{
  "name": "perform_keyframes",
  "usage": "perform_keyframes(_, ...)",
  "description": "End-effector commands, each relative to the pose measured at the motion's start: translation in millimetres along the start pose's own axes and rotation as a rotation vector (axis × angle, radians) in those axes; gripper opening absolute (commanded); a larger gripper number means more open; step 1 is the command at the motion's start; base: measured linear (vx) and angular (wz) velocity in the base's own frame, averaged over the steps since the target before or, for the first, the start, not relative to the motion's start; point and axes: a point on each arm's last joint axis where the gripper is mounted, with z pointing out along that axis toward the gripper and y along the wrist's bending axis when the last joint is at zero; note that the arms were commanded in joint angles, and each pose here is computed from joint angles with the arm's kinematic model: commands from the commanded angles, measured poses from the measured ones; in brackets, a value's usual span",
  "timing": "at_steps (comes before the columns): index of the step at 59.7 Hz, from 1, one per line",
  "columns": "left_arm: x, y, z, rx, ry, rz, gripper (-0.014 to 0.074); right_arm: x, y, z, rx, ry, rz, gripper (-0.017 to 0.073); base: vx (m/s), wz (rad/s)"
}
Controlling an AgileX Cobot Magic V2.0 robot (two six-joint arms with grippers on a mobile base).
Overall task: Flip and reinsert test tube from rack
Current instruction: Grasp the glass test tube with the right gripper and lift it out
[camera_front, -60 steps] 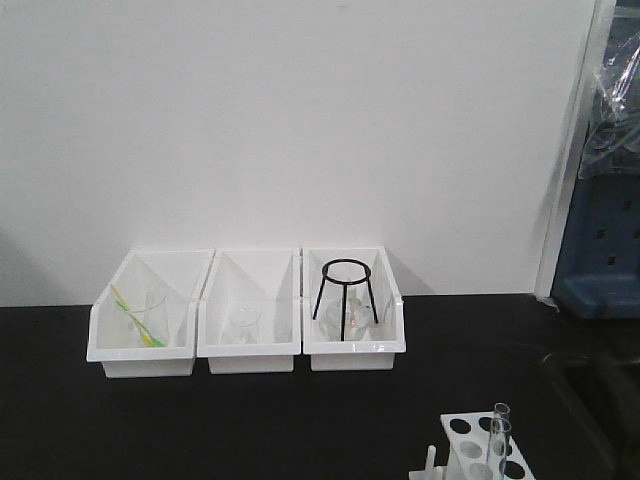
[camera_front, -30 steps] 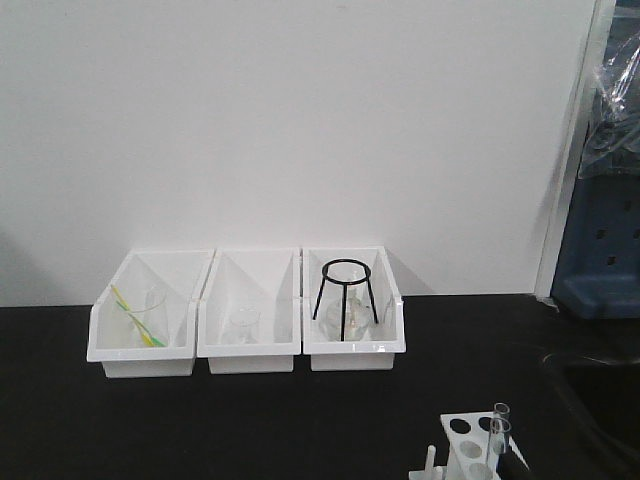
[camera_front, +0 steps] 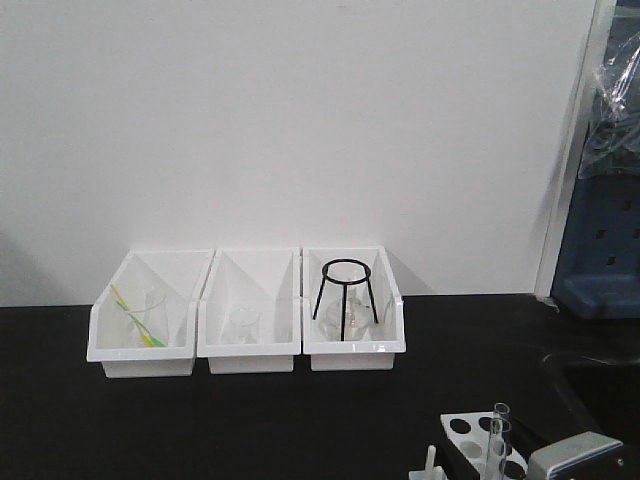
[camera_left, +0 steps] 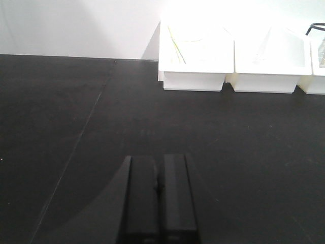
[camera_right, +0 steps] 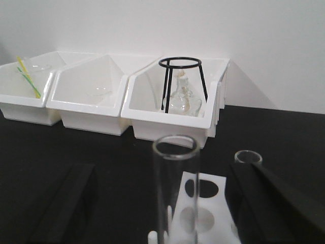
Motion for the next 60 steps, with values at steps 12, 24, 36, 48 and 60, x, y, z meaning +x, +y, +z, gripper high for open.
perform_keyframes(12,-7,-1.7,-1,0.023,-0.086,-0.004,-0.0006,-22,-0.7,8,-0.003,-0.228,0.001,0.0515,0.00,0.00)
perform_keyframes(24,-7,-1.7,-1,0.023,-0.086,-0.004,-0.0006,-22,-3.0,8,0.021,-0.231,0.007,0.0232,0.00,0.00)
perform_keyframes(36,-7,-1.7,-1,0.023,-0.086,-0.004,-0.0006,-22,-3.3,8,0.026,-0.231,0.001,-0.0015,0.00,0.00)
perform_keyframes(48,-7,-1.7,-1,0.023,-0.086,-0.004,-0.0006,-28,-3.1,6,0.025,-0.251,0.000,-0.0012,0.00,0.00)
perform_keyframes(60,-7,-1.7,-1,0.023,-0.086,-0.004,-0.0006,-50,-2.1,-4,0.028,-0.234,-0.001,-0.0012,0.00,0.00)
